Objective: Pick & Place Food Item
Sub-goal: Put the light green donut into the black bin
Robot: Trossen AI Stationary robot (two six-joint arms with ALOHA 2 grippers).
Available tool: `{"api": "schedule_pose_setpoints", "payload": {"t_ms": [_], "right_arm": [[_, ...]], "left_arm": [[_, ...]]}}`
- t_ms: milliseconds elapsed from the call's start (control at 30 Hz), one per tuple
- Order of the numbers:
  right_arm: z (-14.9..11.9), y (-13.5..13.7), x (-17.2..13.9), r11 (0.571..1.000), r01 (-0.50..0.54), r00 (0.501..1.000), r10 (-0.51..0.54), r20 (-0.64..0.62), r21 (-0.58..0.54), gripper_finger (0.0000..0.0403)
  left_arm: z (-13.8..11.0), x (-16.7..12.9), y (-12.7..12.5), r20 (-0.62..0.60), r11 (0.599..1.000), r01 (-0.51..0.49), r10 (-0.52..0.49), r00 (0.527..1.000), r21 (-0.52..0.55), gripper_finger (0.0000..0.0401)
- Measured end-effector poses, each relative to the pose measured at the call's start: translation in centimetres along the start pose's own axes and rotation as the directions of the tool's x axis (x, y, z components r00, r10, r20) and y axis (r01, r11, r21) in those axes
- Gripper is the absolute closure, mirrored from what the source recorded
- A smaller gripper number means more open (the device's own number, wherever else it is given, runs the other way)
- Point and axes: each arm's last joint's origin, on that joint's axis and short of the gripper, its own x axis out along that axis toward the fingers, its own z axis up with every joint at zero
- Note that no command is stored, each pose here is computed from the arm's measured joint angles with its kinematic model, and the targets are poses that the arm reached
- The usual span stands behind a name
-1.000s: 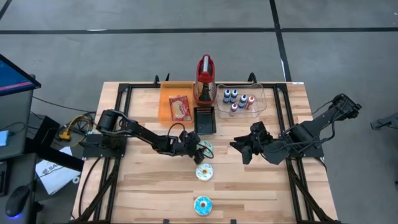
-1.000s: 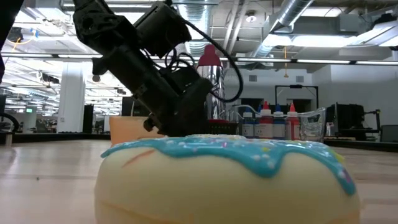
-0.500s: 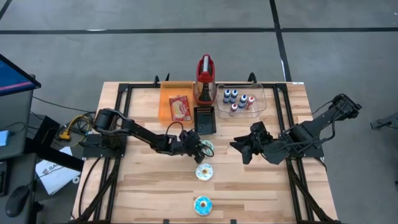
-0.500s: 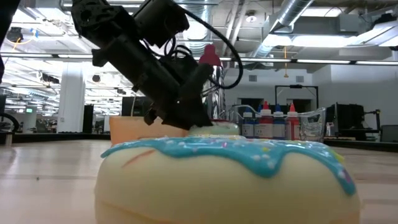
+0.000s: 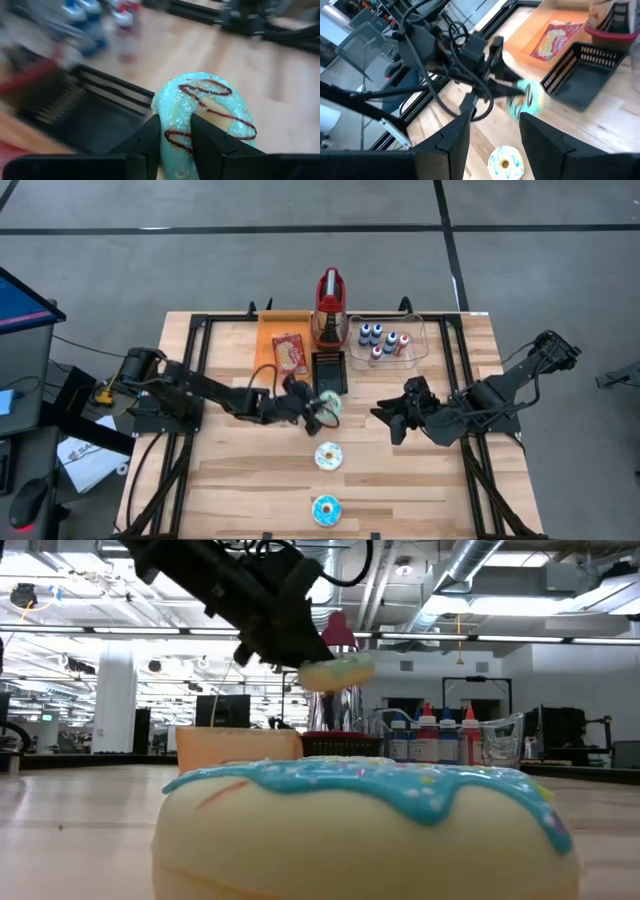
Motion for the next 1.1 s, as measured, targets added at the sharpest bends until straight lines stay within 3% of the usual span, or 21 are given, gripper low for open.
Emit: {"api": "schedule_pose_setpoints", "payload": {"t_ms": [267, 433, 833, 1100], "right_arm": [[0.0, -0.1, 0.0, 1.0, 0.019, 1.0, -0.019, 0.025, -0.007, 0.0239], [0.1, -0.2, 0.1, 1.0, 0.027, 0.999, -0.027, 0.026, 0.001, 0.0239], [0.0, -0.8, 0.2, 0.997, 0.071, 0.997, -0.072, 0.012, 0.043, 0.0239], [-0.1, -0.9, 0.1, 0.995, 0.082, 0.997, -0.083, 0.008, 0.059, 0.0239]], "left_arm": [[2.3, 2.6, 6.2, 0.008, 0.969, -0.187, 0.188, 0.982, 0.16, 0.0311], [1.7, 5.2, 9.3, -0.048, 0.941, -0.18, 0.201, 0.978, 0.288, 0.0311], [-0.1, 8.1, 9.6, -0.028, 0.893, -0.143, 0.171, 0.985, 0.426, 0.0311], [0.1, 8.5, 10.7, -0.013, 0.896, -0.173, 0.196, 0.981, 0.408, 0.0311]]}}
